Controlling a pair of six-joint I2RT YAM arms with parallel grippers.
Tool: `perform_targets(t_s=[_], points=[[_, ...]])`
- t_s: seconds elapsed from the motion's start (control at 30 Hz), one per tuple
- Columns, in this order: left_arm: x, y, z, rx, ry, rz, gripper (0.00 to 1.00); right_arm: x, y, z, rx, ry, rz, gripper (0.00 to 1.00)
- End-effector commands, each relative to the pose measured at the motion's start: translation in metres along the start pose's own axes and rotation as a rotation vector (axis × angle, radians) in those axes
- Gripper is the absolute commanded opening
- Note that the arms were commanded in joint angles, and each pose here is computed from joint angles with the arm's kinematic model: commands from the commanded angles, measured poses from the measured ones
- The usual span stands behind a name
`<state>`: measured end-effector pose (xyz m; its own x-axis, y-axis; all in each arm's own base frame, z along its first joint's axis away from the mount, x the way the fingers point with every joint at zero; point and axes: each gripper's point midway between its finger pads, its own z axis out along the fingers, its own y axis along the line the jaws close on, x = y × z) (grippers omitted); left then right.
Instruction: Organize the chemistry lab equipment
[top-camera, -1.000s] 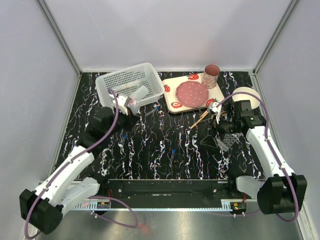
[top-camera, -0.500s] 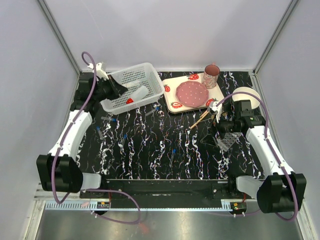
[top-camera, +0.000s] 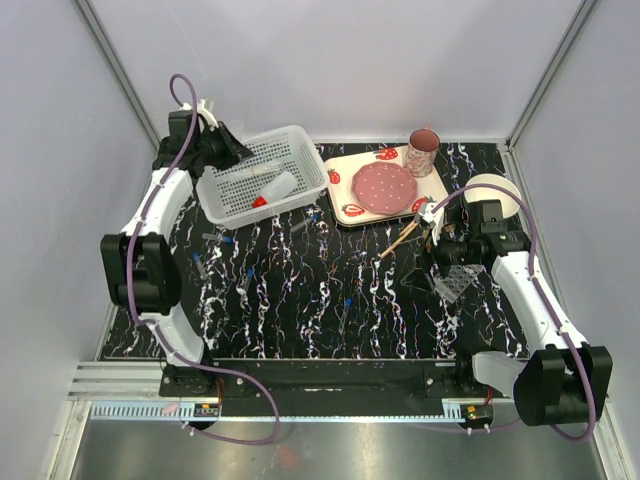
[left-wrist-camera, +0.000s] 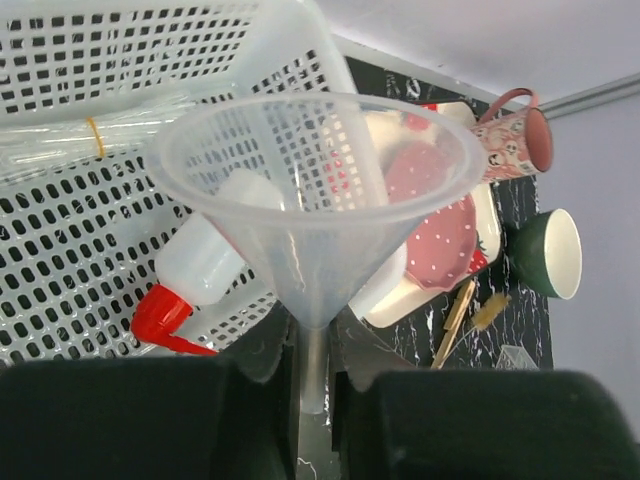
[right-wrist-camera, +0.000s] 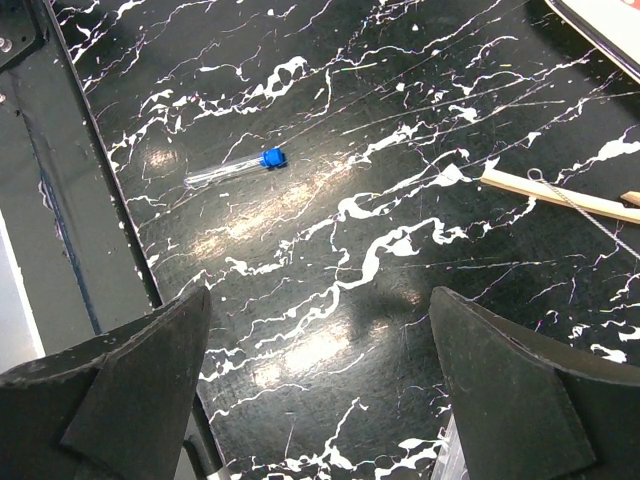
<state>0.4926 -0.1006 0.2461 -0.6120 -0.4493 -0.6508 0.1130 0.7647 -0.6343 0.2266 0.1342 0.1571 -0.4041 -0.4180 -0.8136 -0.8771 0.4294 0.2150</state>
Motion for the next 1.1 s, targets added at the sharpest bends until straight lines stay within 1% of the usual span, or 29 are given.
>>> perform_targets(t_s=[0.0,0.03,0.07,0.1,0.2,0.23,0.3,0.33,0.4,0.43,0.47,0.5,0.53,0.57,0.6,0.63,0.67,0.7,0.77,0.8,0.83,0.87,0.9,0.93,0.97,1.0,1.07], points=[[-0.004,0.018,0.016,-0.075,0.028,-0.020,0.23,-0.002,-0.005,-0.002,0.026,-0.007,-0.011,0.96],[0.000,0.027,0.021,-0.104,0.037,-0.023,0.32,-0.003,-0.005,-0.003,0.028,-0.008,-0.012,0.96],[0.003,0.032,0.020,-0.126,0.049,-0.028,0.38,-0.002,-0.006,-0.003,0.032,-0.007,-0.012,0.96],[0.004,0.036,0.020,-0.144,0.052,-0.017,0.49,-0.002,-0.006,-0.003,0.035,-0.007,-0.012,0.96],[-0.002,0.040,0.010,-0.189,0.017,0.018,0.57,-0.002,-0.008,-0.005,0.044,-0.010,-0.006,0.96],[-0.010,0.036,0.001,-0.204,-0.016,0.035,0.59,-0.003,-0.008,-0.006,0.044,-0.012,-0.003,0.96],[-0.012,0.035,-0.009,-0.221,-0.038,0.061,0.63,-0.003,-0.009,-0.007,0.050,-0.016,0.002,0.96],[-0.021,0.027,-0.022,-0.223,-0.076,0.082,0.66,-0.004,-0.009,-0.007,0.052,-0.018,0.002,0.96],[-0.019,0.026,-0.034,-0.232,-0.099,0.111,0.69,-0.004,-0.010,-0.009,0.059,-0.022,0.003,0.96],[-0.026,0.015,-0.050,-0.226,-0.140,0.133,0.71,-0.004,-0.010,-0.010,0.063,-0.025,0.001,0.96],[-0.029,0.011,-0.058,-0.221,-0.166,0.151,0.74,-0.004,-0.010,-0.010,0.068,-0.023,-0.001,0.96],[-0.023,0.024,-0.066,-0.251,-0.167,0.155,0.76,-0.004,-0.012,-0.011,0.075,-0.022,0.000,0.96],[-0.029,0.013,-0.085,-0.243,-0.215,0.176,0.78,-0.004,-0.012,-0.012,0.085,-0.022,-0.001,0.96],[-0.029,0.011,-0.093,-0.238,-0.235,0.188,0.82,-0.004,-0.013,-0.013,0.093,-0.021,-0.005,0.96],[-0.019,0.017,-0.098,-0.251,-0.228,0.198,0.84,-0.005,-0.014,-0.014,0.101,-0.022,-0.012,0.97],[-0.022,0.006,-0.116,-0.236,-0.271,0.221,0.86,-0.005,-0.016,-0.016,0.120,-0.020,-0.023,0.97],[-0.011,0.011,-0.121,-0.247,-0.262,0.231,0.90,-0.006,-0.016,-0.017,0.127,-0.019,-0.029,0.97],[-0.014,0.002,-0.140,-0.241,-0.307,0.253,0.92,-0.007,-0.017,-0.018,0.138,-0.018,-0.043,0.99],[-0.001,0.009,-0.153,-0.263,-0.316,0.275,0.99,-0.010,-0.020,-0.024,0.172,-0.012,-0.059,1.00],[-0.003,0.001,-0.171,-0.256,-0.365,0.302,0.99,-0.012,-0.022,-0.026,0.187,-0.009,-0.069,1.00],[-0.001,0.000,-0.178,-0.257,-0.386,0.317,0.99,-0.012,-0.024,-0.031,0.217,0.002,-0.080,1.00],[0.010,0.007,-0.181,-0.267,-0.379,0.324,0.99,-0.019,-0.026,-0.035,0.233,0.001,-0.101,1.00],[0.010,0.000,-0.197,-0.264,-0.428,0.335,0.99,-0.019,-0.025,-0.038,0.237,0.014,-0.103,1.00],[0.014,0.000,-0.202,-0.260,-0.444,0.336,0.99,-0.020,-0.027,-0.042,0.252,0.029,-0.116,1.00],[0.025,0.004,-0.202,-0.260,-0.436,0.323,0.99,-0.029,-0.029,-0.047,0.270,0.025,-0.128,1.00],[0.028,-0.005,-0.212,-0.226,-0.463,0.333,0.99,-0.030,-0.028,-0.050,0.274,0.032,-0.108,1.00],[0.044,-0.004,-0.212,-0.198,-0.444,0.332,0.99,-0.041,-0.033,-0.057,0.306,0.032,-0.098,1.00]])
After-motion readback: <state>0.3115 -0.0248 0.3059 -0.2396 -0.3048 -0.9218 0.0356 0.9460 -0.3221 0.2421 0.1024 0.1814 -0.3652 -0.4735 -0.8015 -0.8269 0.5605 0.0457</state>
